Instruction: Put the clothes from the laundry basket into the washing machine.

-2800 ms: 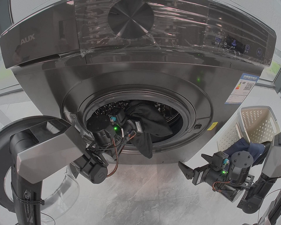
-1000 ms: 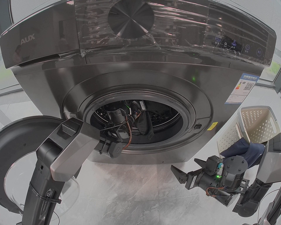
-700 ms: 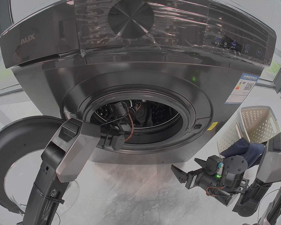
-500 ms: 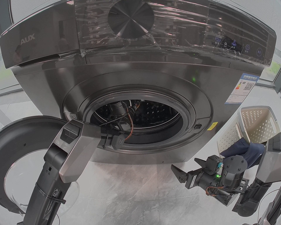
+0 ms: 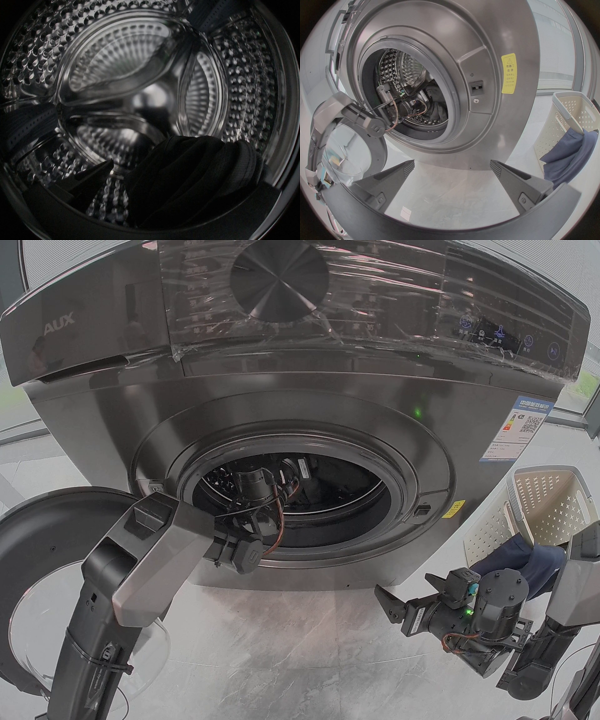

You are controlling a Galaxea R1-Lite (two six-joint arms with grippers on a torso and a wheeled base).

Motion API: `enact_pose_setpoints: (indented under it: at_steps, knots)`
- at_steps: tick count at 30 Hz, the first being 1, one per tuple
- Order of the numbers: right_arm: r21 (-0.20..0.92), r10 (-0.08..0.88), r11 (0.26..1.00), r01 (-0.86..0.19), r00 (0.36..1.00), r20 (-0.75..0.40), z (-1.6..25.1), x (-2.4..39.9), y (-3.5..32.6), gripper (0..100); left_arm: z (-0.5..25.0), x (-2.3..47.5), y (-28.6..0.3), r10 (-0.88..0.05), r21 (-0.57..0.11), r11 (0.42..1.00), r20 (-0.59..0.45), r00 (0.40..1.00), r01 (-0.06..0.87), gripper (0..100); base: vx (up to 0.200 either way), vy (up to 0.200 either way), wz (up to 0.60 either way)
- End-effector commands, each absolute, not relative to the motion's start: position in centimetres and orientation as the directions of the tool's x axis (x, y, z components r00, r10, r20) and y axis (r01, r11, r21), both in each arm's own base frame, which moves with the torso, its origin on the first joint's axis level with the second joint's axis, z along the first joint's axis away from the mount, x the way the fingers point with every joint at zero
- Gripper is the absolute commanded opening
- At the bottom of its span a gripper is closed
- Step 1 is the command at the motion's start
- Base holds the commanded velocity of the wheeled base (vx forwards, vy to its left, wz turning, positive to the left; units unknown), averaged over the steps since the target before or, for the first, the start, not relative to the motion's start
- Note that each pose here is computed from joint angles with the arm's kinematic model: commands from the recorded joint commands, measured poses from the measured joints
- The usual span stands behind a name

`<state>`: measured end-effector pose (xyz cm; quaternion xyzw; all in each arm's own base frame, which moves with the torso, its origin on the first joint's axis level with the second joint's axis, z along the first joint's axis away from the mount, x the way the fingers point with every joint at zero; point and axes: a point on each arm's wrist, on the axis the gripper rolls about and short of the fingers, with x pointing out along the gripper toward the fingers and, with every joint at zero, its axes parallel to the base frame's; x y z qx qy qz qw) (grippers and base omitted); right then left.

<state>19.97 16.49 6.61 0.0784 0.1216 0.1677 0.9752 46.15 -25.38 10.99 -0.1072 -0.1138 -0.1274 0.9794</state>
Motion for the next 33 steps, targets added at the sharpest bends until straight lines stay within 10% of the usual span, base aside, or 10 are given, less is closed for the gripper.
enact_pose_setpoints:
  at_steps: [1,19,20,33]
  knots:
    - [0.157,0.243,0.965,-0.210,0.942,-0.230,5.9,21.3,15.3,100,12.3,41.2,-23.9,-0.267,-0.134,0.952,0.067,0.961,0.274,100,0.000,0.000,0.00]
    - [0.159,0.249,0.963,-0.216,0.941,-0.231,5.8,21.2,15.4,100,7.6,40.2,-24.6,-0.332,-0.085,0.942,-0.111,0.937,0.324,100,0.000,0.000,0.00]
    - [0.159,0.252,0.963,-0.219,0.940,-0.231,5.8,21.2,15.5,100,7.3,40.4,-24.8,-0.335,-0.086,0.941,-0.109,0.936,0.327,0,0.000,0.000,0.00]
    - [0.161,0.260,0.961,-0.226,0.937,-0.233,5.8,21.1,15.7,100,3.9,45.4,-26.1,-0.292,-0.115,0.950,-0.007,0.956,0.289,0,0.000,0.000,0.00]
